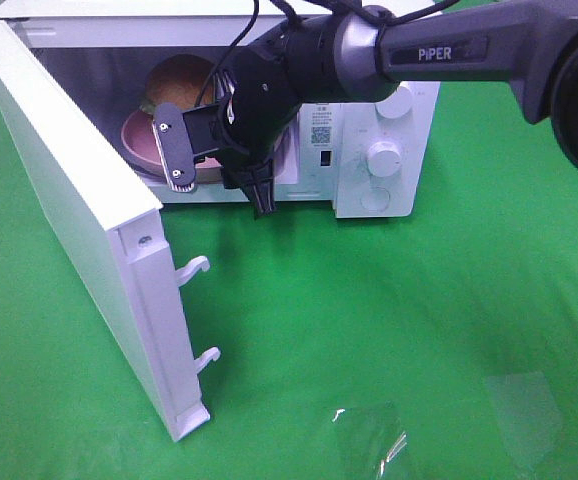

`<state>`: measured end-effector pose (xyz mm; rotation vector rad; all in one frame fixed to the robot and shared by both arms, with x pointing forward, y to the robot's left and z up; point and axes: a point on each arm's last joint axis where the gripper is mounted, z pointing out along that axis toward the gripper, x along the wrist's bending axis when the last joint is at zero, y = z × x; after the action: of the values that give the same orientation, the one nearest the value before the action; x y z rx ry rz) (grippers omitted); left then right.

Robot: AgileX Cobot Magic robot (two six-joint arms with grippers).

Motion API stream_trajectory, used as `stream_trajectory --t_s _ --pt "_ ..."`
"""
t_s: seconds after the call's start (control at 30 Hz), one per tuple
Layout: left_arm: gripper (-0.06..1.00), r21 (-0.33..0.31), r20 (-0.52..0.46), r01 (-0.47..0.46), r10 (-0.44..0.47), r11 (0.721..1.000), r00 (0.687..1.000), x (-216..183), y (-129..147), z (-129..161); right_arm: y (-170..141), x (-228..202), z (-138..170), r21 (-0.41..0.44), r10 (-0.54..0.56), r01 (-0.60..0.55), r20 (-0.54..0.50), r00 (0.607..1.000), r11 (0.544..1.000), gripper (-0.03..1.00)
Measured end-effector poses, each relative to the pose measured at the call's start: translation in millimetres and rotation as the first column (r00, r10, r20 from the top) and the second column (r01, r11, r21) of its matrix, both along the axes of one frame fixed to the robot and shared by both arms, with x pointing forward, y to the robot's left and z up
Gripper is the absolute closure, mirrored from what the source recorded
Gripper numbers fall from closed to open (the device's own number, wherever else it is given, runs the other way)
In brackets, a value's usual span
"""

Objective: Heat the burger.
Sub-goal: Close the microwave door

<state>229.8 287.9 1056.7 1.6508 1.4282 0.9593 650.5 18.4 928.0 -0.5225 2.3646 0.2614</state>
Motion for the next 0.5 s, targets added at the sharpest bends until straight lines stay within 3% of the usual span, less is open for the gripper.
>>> stream_trajectory --t_s 0.5 --pt "-0.03 0.0 0.0 0.0 0.0 1.0 1.0 0 0 0 1 -9 12 0.043 -0.014 0.014 0.008 1.0 0.999 0.36"
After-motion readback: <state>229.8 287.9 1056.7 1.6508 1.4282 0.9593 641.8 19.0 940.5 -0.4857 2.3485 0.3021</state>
